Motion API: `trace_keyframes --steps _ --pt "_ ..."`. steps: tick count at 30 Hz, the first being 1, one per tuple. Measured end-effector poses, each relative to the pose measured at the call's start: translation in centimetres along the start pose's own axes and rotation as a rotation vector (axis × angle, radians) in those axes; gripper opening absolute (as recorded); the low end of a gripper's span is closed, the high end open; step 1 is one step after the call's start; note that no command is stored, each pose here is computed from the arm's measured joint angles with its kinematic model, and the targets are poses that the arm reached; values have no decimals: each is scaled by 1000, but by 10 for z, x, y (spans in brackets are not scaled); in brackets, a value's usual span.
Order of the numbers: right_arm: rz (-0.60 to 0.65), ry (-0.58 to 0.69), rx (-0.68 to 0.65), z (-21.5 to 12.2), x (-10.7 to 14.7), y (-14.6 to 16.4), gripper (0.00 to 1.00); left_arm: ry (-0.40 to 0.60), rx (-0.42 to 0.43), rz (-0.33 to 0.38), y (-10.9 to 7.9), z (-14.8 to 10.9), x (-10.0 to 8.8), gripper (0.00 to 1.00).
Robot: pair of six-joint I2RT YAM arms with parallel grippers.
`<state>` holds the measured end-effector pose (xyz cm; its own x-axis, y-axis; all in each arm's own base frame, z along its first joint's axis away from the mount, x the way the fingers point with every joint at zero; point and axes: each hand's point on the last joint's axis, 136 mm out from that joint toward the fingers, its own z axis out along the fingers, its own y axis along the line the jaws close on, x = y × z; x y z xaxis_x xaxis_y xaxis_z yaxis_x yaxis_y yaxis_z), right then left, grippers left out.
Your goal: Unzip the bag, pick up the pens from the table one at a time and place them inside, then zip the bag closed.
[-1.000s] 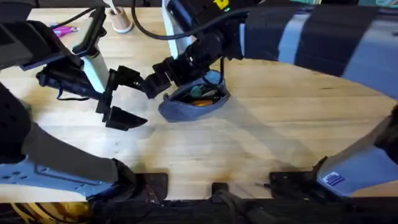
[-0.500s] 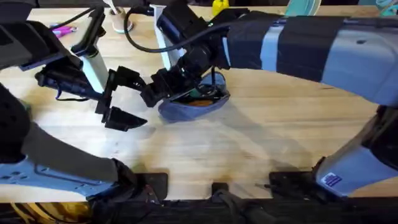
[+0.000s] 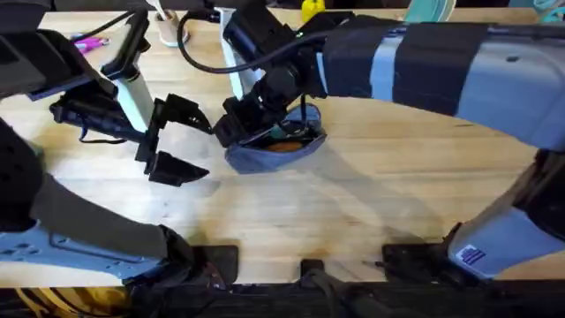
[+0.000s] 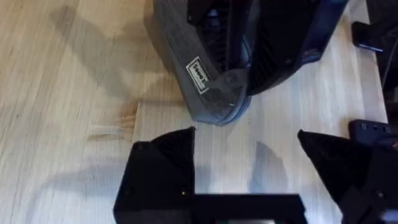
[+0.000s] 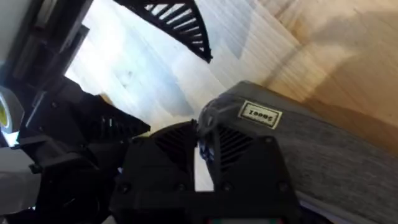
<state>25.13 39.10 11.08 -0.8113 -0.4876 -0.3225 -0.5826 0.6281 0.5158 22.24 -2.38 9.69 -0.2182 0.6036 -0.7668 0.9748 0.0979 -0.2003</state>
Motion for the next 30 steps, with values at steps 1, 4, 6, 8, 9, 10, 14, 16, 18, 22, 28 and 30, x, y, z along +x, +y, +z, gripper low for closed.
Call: trace_keyframes --steps 1,4,6,8,9,10,14,16,18,22,28,30 --pt "1 2 1 0 1 0 126 0 0 0 0 0 0 993" --pt "9 11 3 0 3 -1 35 0 0 0 0 0 0 993" --pt "9 11 3 0 3 -1 33 0 0 0 0 0 0 993" --pt "10 10 3 0 2 -1 32 0 0 0 0 0 0 993" --pt "12 9 4 -1 2 -2 32 0 0 0 0 0 0 993" --pt "14 8 4 -1 1 -3 32 0 0 0 0 0 0 993" --pt "-21 -3 -3 -6 -4 -1 31 3 -5 5 1 0 1 993" --pt "-56 -20 -7 -11 -10 2 31 5 -11 12 3 0 1 993" --pt "-84 -41 -10 -18 -16 7 31 0 -15 13 4 0 1 993" --pt "-119 -80 6 -27 -28 10 31 -19 -29 16 6 0 -3 994" --pt "-120 -116 37 -31 -38 2 31 -47 -39 13 8 0 -7 994" --pt "-120 -120 42 -31 -39 1 31 -50 -44 16 9 0 -8 994"
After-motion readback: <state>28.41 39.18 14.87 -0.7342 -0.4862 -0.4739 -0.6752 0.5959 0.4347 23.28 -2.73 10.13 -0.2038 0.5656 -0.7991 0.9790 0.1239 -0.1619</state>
